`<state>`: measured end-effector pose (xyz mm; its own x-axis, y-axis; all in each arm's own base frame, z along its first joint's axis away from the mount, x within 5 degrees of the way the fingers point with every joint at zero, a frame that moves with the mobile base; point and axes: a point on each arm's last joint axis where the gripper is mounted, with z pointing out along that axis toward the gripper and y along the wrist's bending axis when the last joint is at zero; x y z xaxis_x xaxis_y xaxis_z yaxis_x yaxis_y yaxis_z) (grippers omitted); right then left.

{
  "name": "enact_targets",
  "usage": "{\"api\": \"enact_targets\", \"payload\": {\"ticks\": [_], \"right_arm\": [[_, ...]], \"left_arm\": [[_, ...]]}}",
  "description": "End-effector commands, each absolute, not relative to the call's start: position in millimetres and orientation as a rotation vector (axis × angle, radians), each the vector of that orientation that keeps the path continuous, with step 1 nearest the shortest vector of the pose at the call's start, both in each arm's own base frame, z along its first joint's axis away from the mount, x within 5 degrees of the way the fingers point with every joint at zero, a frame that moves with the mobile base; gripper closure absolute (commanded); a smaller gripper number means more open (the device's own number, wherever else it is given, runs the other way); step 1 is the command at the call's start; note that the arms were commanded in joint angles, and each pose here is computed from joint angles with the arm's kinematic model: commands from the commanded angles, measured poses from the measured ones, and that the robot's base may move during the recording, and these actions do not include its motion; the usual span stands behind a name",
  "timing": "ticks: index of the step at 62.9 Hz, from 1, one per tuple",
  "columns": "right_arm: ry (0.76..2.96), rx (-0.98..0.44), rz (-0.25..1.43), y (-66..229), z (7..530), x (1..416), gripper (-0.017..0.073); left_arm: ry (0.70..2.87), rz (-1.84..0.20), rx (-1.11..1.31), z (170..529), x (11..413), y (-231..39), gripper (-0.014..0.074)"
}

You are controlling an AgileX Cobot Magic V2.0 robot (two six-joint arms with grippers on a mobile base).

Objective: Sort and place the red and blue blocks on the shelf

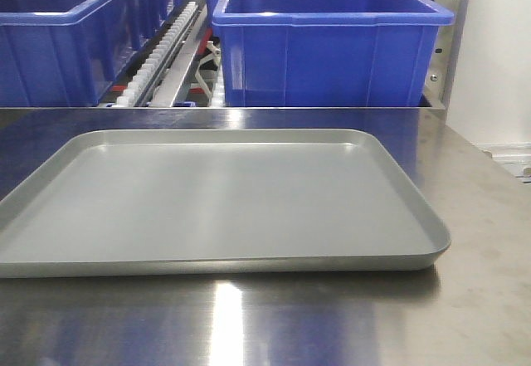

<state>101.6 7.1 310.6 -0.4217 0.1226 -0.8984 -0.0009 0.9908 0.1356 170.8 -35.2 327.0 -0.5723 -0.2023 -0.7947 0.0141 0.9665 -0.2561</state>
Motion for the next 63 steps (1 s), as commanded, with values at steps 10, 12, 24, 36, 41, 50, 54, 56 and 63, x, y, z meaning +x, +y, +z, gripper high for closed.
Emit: {"api": "enact_targets", "payload": {"ticks": [10,12,24,36,41,50,54,56,63], "right_arm": [[1.896,0.078,0.134,6.5,326.3,103.5,0.0503],[1.896,0.078,0.134,6.5,326.3,103.5,0.0503],[1.896,0.078,0.134,6.5,326.3,103.5,0.0503],[1.896,0.078,0.134,6.5,326.3,103.5,0.0503],[1.896,0.078,0.134,6.5,326.3,103.5,0.0503],[1.896,0.078,0.134,6.5,326.3,103.5,0.0503],[1.896,0.078,0.134,6.5,326.3,103.5,0.0503],[1.896,0.078,0.134,6.5,326.3,103.5,0.0503],[1.896,0.078,0.134,6.5,326.3,103.5,0.0503]], "left_arm": [[2.014,-0.33,-0.13,324.1,138.9,-28.3,0.0469],[2.012,-0.331,-0.13,322.3,136.0,-27.7,0.0469],[1.966,-0.337,-0.124,320.3,125.7,-25.4,0.0469],[1.931,-0.343,-0.119,323.0,126.8,-25.6,0.0469],[1.925,-0.344,-0.119,323.5,127.0,-25.7,0.0469],[1.923,-0.345,-0.119,323.7,127.0,-25.7,0.0469],[1.921,-0.345,-0.118,323.9,127.1,-25.7,0.0469],[1.917,-0.335,-0.134,324.1,127.6,-23.7,0.0469],[1.914,-0.334,-0.132,324.3,127.6,-23.7,0.0469]]}}
